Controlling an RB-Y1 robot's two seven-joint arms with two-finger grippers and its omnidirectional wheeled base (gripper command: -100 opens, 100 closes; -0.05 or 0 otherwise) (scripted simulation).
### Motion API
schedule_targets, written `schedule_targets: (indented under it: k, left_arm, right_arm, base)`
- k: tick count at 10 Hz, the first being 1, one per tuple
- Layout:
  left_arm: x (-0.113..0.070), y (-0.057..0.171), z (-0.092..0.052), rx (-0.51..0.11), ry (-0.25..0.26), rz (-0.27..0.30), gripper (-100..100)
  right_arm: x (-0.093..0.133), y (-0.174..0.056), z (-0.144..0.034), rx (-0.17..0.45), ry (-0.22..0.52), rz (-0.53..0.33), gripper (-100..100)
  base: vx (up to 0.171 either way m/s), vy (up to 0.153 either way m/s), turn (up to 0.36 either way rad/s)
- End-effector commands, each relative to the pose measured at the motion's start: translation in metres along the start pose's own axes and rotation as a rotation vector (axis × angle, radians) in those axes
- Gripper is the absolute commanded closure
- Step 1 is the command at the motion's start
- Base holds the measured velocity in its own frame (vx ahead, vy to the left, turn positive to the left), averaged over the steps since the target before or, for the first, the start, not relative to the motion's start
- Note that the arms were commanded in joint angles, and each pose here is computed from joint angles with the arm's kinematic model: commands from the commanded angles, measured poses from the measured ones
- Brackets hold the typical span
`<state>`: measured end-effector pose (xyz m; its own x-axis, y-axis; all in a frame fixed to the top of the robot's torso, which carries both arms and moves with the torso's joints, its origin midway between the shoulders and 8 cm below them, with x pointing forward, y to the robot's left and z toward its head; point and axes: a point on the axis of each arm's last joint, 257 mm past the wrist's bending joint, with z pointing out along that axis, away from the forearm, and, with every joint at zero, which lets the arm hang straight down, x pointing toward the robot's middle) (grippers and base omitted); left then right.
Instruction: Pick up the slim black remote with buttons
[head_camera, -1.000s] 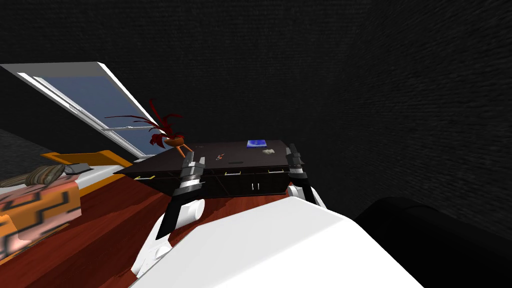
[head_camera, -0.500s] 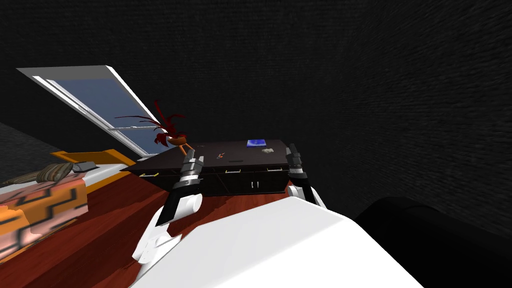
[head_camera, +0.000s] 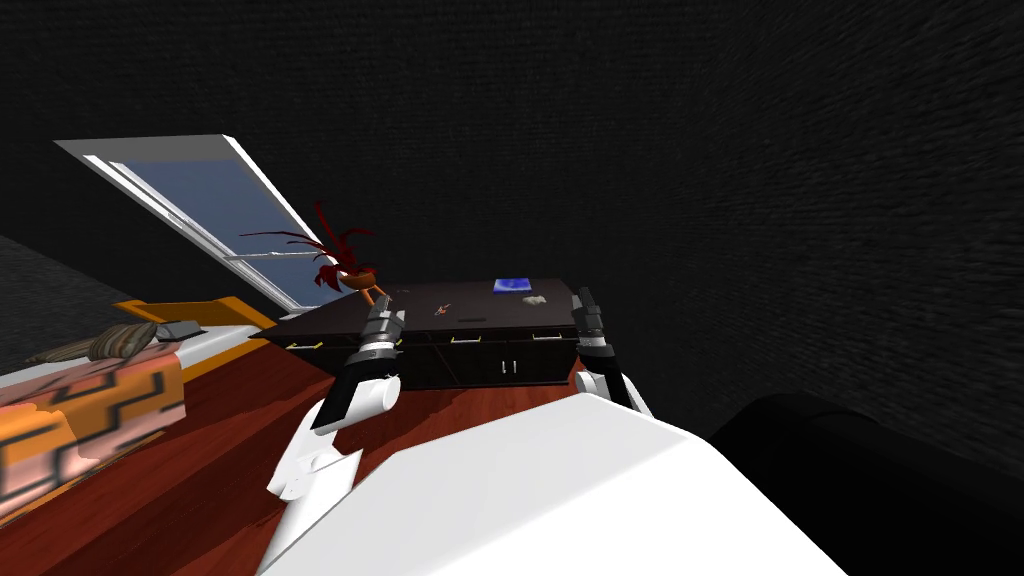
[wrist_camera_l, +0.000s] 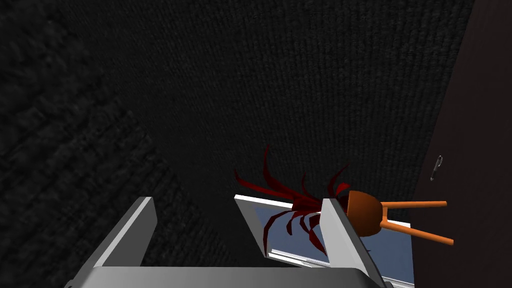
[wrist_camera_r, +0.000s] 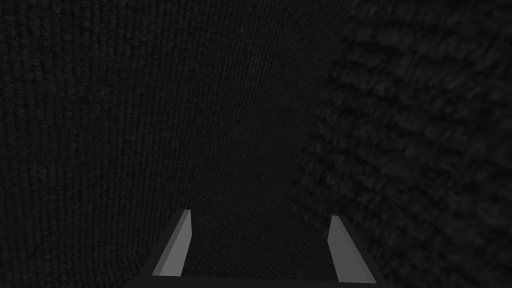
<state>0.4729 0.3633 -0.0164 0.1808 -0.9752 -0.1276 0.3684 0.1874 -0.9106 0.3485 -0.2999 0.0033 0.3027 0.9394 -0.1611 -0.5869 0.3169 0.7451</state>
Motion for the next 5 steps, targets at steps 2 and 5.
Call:
schedule_targets:
  k: [2,5]
  left_arm:
    - [-0.009,0.012,0.013,-0.052,-0.012,0.013,-100]
    - [-0.018,0.023,0.026,-0.103,-0.025,0.021,-100]
  right_arm:
    - [0.0,0.0,0.0,0.0,0.0,0.0,0]
    - [0.0,0.0,0.0,0.0,0.0,0.0,0]
  base:
    - [-0.041,-0.008,0.01]
    - [-0.025,-0.014,0.004]
